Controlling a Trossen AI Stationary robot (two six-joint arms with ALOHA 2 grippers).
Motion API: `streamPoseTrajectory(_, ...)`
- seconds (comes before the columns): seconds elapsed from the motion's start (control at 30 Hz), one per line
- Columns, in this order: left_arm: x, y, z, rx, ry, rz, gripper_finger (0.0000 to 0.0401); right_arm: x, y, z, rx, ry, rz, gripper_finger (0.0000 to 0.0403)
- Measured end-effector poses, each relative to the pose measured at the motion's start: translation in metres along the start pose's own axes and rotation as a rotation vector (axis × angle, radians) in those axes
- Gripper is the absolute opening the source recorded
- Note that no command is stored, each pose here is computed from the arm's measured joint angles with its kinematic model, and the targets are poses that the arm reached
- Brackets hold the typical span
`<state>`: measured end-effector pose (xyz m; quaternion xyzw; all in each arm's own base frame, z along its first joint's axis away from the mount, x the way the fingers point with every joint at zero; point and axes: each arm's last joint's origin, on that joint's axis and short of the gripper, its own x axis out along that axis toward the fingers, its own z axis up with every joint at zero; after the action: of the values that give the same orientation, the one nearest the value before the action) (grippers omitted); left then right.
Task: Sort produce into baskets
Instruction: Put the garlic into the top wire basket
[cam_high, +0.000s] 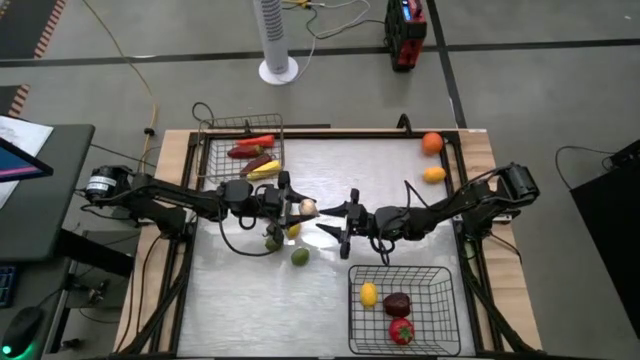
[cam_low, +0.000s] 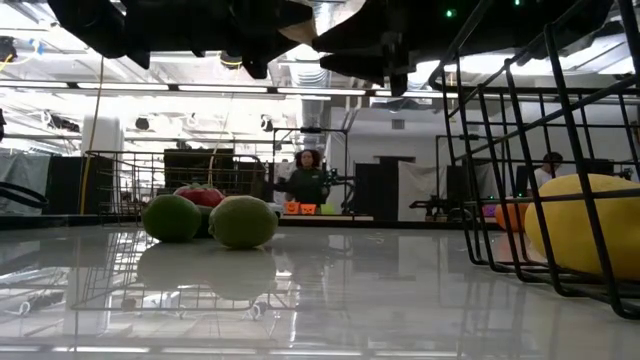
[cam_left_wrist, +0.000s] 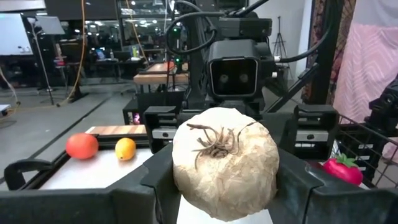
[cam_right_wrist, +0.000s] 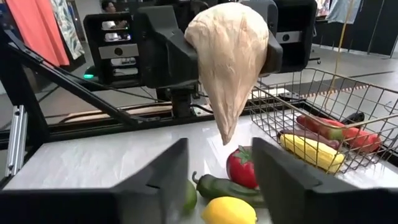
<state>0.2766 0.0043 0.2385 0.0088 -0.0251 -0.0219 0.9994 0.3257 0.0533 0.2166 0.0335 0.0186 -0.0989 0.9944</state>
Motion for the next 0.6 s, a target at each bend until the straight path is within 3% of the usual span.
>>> streamPoseTrajectory(0.17, -0.005, 0.000, 0.001, 0.051, 0.051, 0.010, 0.0168, -0.011, -0.001, 0.012, -0.020, 0.047, 0.001, 0.0268)
streamPoseTrajectory(0.4, -0.022, 0.009, 0.009, 0.111, 0.167, 0.185, 0.0169, -0.037, -0.007, 0.035, 0.027, 0.119, -0.032, 0.0276)
streamPoseTrajectory(0.5, -0.030, 0.013, 0.010, 0.135, 0.223, 0.323, 0.0169, -0.040, -0.007, 0.036, 0.040, 0.127, -0.045, 0.0276)
streamPoseTrajectory(0.6, -0.040, 0.022, 0.010, 0.155, 0.292, 0.587, 0.0169, -0.038, -0.004, 0.032, 0.037, 0.136, -0.040, 0.0276)
